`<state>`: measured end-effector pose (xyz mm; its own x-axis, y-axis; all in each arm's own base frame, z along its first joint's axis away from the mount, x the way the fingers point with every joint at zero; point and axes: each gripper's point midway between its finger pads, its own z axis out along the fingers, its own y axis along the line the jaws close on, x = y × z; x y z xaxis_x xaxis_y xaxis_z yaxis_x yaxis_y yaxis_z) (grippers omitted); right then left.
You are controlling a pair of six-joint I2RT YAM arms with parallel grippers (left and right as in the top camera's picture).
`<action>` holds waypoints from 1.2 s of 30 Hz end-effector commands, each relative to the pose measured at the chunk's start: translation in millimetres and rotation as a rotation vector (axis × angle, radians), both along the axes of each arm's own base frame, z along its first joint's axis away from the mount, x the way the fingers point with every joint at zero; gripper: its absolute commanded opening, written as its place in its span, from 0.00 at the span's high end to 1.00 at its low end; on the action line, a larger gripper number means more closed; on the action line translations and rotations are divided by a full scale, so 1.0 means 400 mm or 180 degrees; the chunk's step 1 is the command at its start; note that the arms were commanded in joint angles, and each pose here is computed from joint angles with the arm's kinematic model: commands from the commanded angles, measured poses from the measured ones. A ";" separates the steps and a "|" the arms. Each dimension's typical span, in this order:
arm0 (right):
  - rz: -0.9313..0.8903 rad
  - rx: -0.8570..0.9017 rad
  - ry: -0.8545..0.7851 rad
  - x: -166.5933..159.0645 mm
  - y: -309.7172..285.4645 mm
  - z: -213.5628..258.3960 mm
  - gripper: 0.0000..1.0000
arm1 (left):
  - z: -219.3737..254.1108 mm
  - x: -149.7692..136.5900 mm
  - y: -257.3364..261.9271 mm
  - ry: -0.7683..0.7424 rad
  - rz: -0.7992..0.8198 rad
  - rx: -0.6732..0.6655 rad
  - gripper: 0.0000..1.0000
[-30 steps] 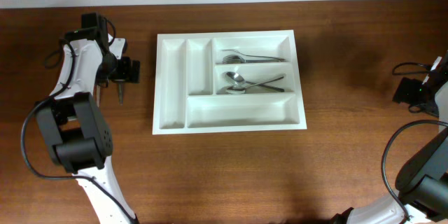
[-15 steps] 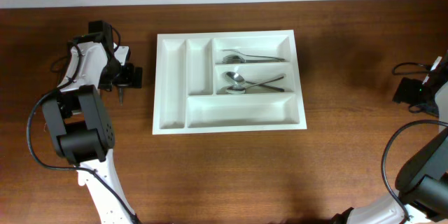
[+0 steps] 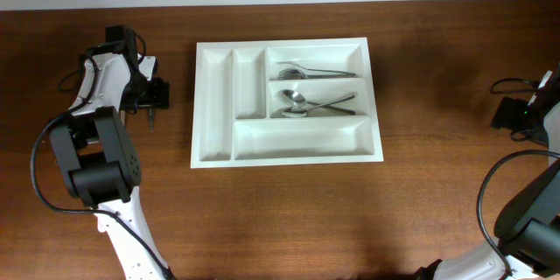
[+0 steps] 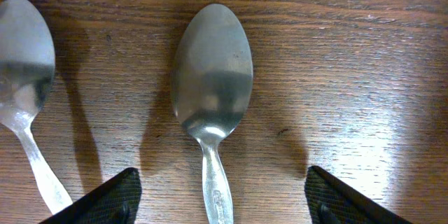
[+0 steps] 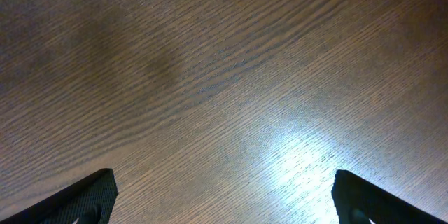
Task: Pack container
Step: 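Lower the left gripper onto the right spoon and close on its handle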
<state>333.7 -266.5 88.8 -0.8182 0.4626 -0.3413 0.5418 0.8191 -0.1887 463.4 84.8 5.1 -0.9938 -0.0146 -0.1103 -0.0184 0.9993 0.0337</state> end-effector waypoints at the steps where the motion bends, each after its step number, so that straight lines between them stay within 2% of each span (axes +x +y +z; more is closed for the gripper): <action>1: 0.0017 -0.0011 -0.0004 -0.002 0.005 0.005 0.01 | 0.008 0.008 0.011 -0.0033 0.0050 0.0023 0.32; 9: 0.0017 -0.0011 -0.0004 -0.002 0.005 0.005 0.01 | 0.008 0.008 0.011 -0.0034 0.0049 0.0026 0.48; 12: 0.0017 -0.0011 -0.0004 -0.002 0.005 0.005 0.01 | 0.008 0.007 0.014 -0.0030 0.0053 0.0049 0.59; 16: 0.0017 -0.0011 -0.0004 -0.002 0.005 0.005 0.01 | 0.009 0.006 0.024 -0.0018 0.0061 0.0118 0.63; 23: 0.0017 -0.0011 -0.0004 -0.002 0.005 0.005 0.01 | 0.002 0.002 0.030 -0.0003 0.0088 0.0088 0.64; 28: 0.0017 -0.0011 -0.0004 -0.002 0.005 0.005 0.01 | -0.032 -0.008 0.004 0.0086 0.0081 -0.0148 0.63; 36: 0.0017 -0.0011 -0.0004 -0.002 0.005 0.005 0.01 | -0.044 -0.020 0.019 0.0167 0.0103 -0.0036 0.63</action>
